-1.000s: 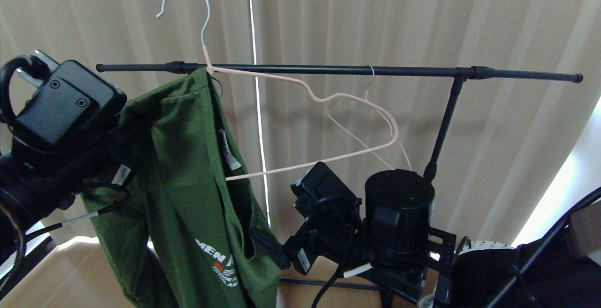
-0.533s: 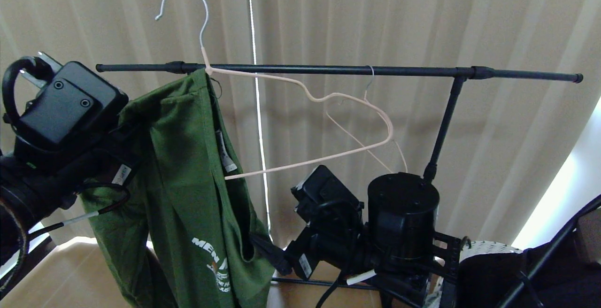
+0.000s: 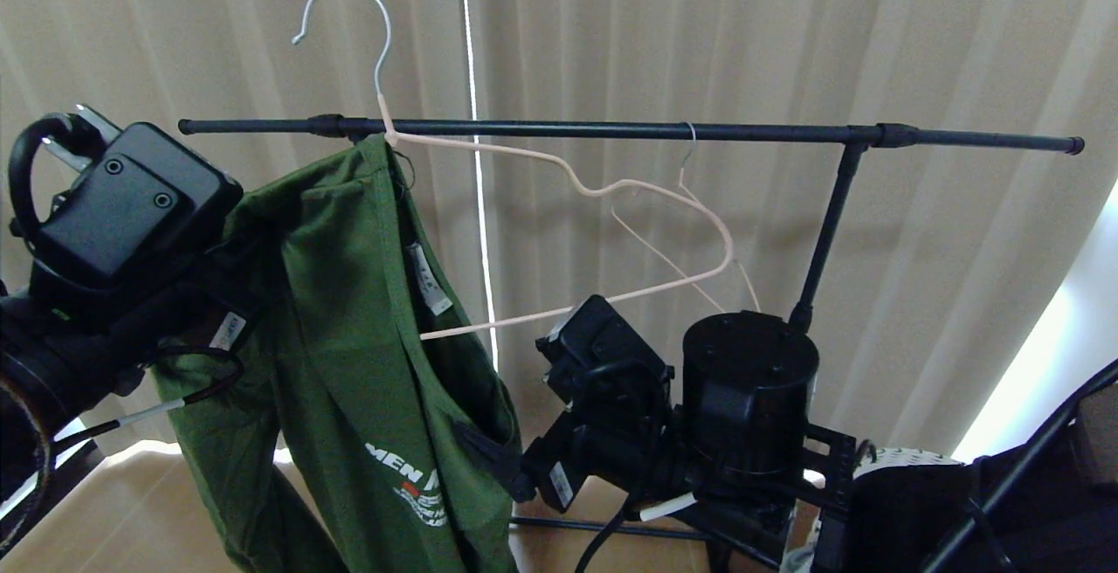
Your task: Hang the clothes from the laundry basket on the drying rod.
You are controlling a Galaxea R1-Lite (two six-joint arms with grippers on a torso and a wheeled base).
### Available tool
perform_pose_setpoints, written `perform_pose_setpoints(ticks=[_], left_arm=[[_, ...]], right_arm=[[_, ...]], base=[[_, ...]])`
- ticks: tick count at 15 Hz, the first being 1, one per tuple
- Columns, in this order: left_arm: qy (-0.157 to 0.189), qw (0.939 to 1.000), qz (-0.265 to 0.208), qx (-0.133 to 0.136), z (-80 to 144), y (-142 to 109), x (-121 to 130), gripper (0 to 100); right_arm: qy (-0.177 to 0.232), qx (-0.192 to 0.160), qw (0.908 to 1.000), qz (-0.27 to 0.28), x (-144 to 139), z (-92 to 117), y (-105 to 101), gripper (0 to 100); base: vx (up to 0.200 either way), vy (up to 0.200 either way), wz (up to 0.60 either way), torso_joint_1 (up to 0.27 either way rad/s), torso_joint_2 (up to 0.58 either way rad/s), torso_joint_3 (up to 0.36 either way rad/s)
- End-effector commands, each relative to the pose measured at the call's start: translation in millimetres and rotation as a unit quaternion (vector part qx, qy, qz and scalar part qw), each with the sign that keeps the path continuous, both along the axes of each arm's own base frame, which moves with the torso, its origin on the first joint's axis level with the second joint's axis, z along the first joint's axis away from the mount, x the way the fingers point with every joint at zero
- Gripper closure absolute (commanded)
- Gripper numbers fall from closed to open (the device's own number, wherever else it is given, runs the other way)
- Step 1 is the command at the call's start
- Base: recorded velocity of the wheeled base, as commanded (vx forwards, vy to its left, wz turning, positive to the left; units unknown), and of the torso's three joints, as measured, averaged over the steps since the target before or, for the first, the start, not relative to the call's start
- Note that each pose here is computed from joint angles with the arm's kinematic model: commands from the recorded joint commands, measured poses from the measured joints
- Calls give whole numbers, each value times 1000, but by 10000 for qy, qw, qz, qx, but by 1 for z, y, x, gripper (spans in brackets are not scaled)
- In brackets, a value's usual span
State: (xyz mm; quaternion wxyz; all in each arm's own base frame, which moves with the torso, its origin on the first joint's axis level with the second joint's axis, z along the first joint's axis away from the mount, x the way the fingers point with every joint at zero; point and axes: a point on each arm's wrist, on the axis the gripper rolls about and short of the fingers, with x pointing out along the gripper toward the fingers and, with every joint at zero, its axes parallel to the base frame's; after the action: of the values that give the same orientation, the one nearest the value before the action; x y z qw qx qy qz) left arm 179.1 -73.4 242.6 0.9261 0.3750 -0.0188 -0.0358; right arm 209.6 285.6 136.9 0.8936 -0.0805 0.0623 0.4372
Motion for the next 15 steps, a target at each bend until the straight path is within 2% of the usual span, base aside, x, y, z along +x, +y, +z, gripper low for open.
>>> perform_pose_setpoints(ticks=[1, 3, 7, 10, 15], left_arm=[[-25, 10000, -4, -2, 1, 0, -1, 100], [-53, 10000, 3, -14, 2, 1, -3, 100], [-38, 10000, -12, -23, 0, 2, -5, 100], [-85, 9999, -5, -61, 3, 2, -5, 100], [-183, 9998, -5, -105, 0, 3, -5, 100]], right_arm=[[-12, 12, 10000, -78, 10, -3, 4, 0], [-16, 18, 9998, -209, 22, -6, 4, 0], [12, -19, 9998, -209, 22, -8, 4, 0], [123, -165, 9996, -208, 22, -20, 4, 0], [104, -141, 9996, -208, 23, -19, 6, 0]], base=[[0, 0, 0, 0, 0, 0], [0, 0, 0, 0, 0, 0], [0, 0, 0, 0, 0, 0], [0, 0, 0, 0, 0, 0], [0, 0, 0, 0, 0, 0]])
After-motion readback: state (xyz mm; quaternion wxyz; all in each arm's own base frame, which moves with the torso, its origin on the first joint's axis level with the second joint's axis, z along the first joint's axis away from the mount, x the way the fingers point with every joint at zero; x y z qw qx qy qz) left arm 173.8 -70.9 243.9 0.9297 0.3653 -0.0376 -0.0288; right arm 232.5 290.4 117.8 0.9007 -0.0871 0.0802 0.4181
